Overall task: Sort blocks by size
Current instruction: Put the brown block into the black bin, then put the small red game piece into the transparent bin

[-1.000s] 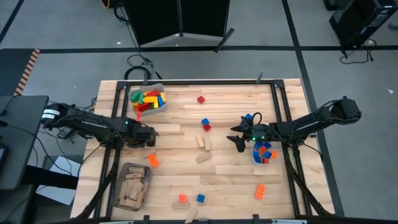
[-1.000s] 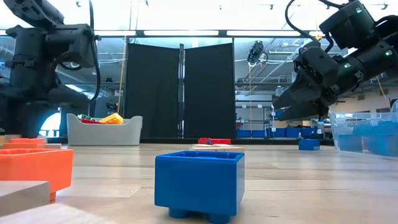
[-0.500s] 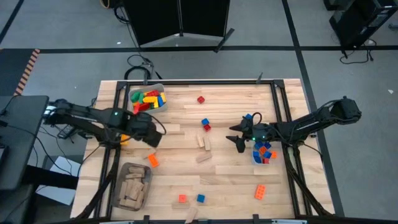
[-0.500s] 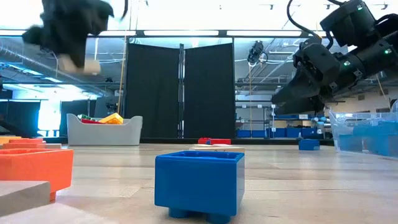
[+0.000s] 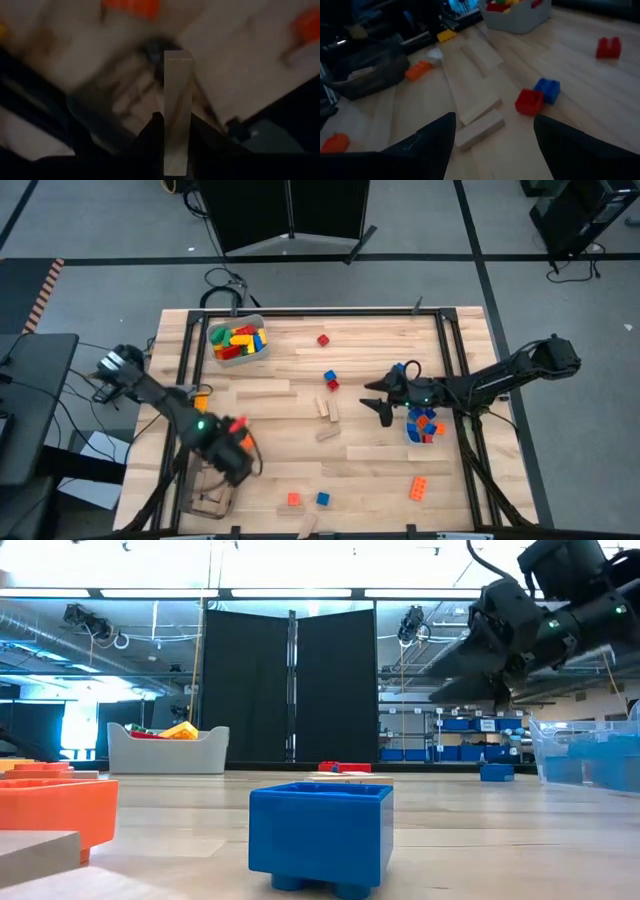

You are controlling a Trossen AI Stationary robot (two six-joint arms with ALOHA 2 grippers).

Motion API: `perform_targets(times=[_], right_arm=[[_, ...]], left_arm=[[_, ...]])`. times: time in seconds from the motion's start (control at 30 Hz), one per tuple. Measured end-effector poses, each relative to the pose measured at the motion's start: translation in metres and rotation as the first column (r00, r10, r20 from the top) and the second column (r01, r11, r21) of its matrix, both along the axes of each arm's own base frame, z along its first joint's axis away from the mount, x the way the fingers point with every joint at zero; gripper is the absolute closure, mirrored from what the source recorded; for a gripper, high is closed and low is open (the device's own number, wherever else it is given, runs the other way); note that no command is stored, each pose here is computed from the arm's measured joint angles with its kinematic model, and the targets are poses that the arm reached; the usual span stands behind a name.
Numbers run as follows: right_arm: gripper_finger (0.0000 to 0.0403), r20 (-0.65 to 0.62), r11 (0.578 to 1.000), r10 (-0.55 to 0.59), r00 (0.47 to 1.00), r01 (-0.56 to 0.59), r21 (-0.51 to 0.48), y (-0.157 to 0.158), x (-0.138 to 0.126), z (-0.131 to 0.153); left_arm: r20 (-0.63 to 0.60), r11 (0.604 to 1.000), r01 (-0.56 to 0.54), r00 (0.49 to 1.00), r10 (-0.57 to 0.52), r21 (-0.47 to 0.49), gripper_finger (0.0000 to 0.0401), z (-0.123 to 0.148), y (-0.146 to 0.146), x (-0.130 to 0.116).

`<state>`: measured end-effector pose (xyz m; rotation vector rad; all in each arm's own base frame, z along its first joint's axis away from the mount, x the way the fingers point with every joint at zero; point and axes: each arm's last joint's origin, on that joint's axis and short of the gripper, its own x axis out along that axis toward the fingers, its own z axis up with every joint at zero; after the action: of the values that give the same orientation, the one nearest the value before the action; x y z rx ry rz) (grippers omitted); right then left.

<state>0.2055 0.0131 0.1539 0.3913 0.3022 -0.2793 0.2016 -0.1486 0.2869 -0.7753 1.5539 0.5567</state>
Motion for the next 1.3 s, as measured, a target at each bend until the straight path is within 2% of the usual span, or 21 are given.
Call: perform_targets(times=[0.13, 0.23, 0.4, 0.5, 0.6, 0.73, 0.87, 1.0, 1.13, 1.3], right_arm=[[0.012, 0.022, 0.998, 0.022, 0.999, -0.021, -0.061, 0.001, 0.007, 0.011], [0.0122, 0.043, 0.993, 0.04, 0.998, -0.035, -0.109, 0.001, 0.013, 0.021], [0.0126, 0.088, 0.986, 0.058, 0.994, -0.043, -0.16, 0.002, 0.023, 0.039], [0.0126, 0.117, 0.983, 0.064, 0.991, -0.042, -0.178, 0.003, 0.029, 0.05], [0.0126, 0.12, 0.977, 0.064, 0.991, -0.038, -0.21, 0.005, 0.035, 0.064], [0.0128, 0.014, 0.966, 0.023, 1.0, -0.019, -0.259, 0.009, 0.046, 0.088], [0.0128, -0.142, 0.96, -0.068, 0.988, 0.026, -0.279, 0.009, 0.053, 0.113], [0.0129, -0.226, 0.973, -0.141, 0.964, 0.093, -0.212, 0.005, 0.066, 0.133], [0.0129, -0.322, 0.979, -0.192, 0.927, 0.155, -0.135, 0.005, 0.084, 0.139], [0.0129, -0.473, 0.988, -0.152, 0.868, 0.149, -0.046, 0.007, 0.114, 0.134]], left_arm=[[-0.024, 0.998, 0.009, 1.0, -0.01, -0.056, 0.034, -0.014, -0.026, -0.007], [-0.038, 0.998, -0.006, 0.999, 0.004, -0.061, 0.0303, -0.022, -0.036, -0.012], [-0.063, 0.999, 0.009, 0.998, -0.012, -0.046, 0.0243, -0.026, -0.044, -0.018], [-0.063, 0.999, 0.027, 0.998, -0.03, -0.046, 0.0223, -0.026, -0.045, -0.019], [-0.066, 0.995, 0.089, 0.994, -0.091, -0.036, 0.0214, -0.026, -0.044, -0.021], [-0.098, 0.965, 0.261, 0.961, -0.26, 0.003, 0.0212, -0.026, -0.034, -0.023], [-0.109, 0.964, 0.251, 0.964, -0.24, 0.091, 0.0212, -0.026, -0.022, -0.019], [-0.004, 0.926, 0.329, 0.943, -0.334, 0.186, 0.0212, -0.026, -0.018, -0.01], [0.081, 0.88, 0.377, 0.906, -0.415, 0.289, 0.0211, -0.022, -0.004, 0.004], [0.196, 0.818, 0.477, 0.812, -0.55, 0.32, 0.0211, -0.014, 0.019, 0.028]])
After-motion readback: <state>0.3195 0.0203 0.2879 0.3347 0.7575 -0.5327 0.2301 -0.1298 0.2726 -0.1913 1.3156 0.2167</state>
